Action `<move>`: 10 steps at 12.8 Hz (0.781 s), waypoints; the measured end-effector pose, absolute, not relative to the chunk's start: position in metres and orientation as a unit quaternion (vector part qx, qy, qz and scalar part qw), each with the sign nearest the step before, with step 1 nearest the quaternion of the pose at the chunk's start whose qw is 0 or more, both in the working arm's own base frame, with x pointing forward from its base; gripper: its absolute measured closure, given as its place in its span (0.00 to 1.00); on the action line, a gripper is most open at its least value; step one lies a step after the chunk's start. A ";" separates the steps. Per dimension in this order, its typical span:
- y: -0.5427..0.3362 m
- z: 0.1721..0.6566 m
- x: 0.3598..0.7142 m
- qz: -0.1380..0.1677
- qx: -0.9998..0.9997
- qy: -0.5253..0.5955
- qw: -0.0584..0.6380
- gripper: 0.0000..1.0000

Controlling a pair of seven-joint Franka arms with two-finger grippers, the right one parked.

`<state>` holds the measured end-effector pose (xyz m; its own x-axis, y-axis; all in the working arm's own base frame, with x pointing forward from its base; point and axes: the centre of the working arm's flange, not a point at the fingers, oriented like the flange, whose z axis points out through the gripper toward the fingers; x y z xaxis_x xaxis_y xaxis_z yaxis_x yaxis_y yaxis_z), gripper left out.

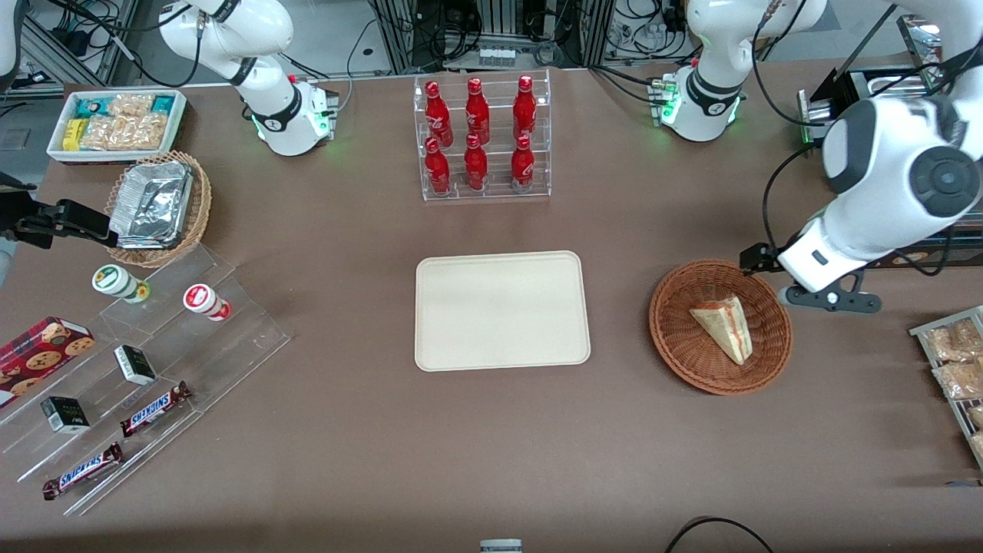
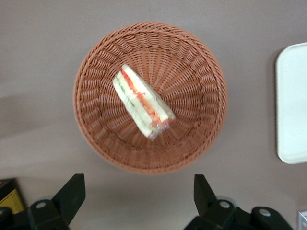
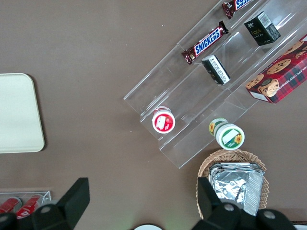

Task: Place sandwich from basket to tray
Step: 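Move the left gripper over the wrapped sandwich in the wicker basket, then lower the left gripper and close it on the sandwich's wrapped edge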

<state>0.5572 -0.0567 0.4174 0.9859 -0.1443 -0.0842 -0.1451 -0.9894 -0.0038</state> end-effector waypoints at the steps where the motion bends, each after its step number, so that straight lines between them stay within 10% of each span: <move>1: -0.057 0.401 0.553 0.035 -0.997 0.067 0.005 0.00; 10: -0.063 0.356 0.541 -0.020 -0.973 -0.231 -0.005 0.00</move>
<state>0.5411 -0.0626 0.3561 0.8929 0.4489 0.0358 0.4485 -0.8936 0.0196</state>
